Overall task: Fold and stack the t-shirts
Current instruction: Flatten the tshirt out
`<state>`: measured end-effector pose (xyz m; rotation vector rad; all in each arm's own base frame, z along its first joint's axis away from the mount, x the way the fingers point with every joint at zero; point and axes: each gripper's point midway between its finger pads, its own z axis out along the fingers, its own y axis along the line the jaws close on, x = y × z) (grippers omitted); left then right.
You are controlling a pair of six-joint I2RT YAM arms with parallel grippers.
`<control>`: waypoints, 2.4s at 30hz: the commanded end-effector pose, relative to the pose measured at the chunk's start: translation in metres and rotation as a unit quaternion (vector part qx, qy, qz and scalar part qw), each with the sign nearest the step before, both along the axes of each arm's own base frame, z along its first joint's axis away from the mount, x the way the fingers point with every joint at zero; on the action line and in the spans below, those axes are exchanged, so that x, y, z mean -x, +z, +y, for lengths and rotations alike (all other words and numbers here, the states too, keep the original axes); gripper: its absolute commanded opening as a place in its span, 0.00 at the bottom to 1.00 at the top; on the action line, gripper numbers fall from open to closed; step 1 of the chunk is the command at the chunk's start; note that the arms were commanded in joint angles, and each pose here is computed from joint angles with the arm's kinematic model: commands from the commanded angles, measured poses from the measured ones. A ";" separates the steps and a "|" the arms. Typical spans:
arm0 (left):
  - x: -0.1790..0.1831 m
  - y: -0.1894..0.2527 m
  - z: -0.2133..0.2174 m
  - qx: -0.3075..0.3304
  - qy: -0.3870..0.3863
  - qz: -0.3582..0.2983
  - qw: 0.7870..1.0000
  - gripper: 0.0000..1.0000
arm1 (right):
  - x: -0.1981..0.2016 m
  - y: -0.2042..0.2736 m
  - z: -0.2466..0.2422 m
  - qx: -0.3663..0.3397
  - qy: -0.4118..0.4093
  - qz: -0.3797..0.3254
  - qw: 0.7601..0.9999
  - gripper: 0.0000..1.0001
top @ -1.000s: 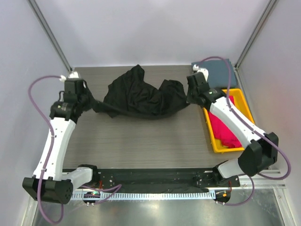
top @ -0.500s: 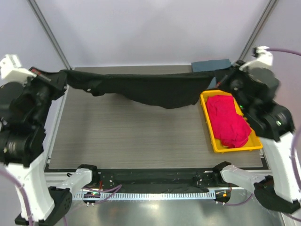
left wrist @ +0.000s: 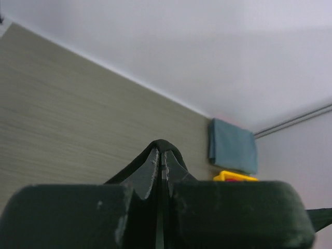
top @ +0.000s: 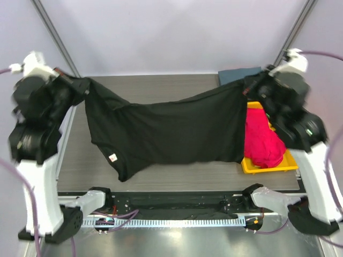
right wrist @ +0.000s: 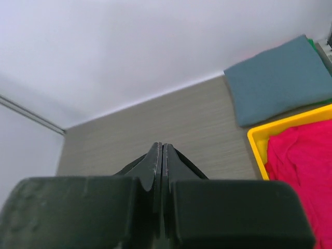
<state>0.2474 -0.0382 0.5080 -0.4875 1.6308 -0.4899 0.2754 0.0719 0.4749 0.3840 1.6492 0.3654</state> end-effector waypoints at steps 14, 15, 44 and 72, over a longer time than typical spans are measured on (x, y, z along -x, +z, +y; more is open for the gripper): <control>-0.153 0.030 0.025 -0.081 0.088 -0.015 0.993 0.00 | -0.133 0.037 0.039 0.042 0.000 -0.050 0.998 0.01; -0.151 0.031 0.026 -0.082 0.090 -0.016 0.992 0.00 | -0.131 0.038 0.039 0.044 0.004 -0.051 0.998 0.01; 0.088 0.126 0.000 0.031 -0.023 -0.221 0.974 0.00 | 0.082 0.072 -0.018 -0.058 0.061 -0.139 0.987 0.01; -0.325 -0.316 -0.017 -0.021 -0.090 0.222 0.971 0.00 | -0.287 -0.331 0.046 -0.042 0.155 0.155 0.975 0.01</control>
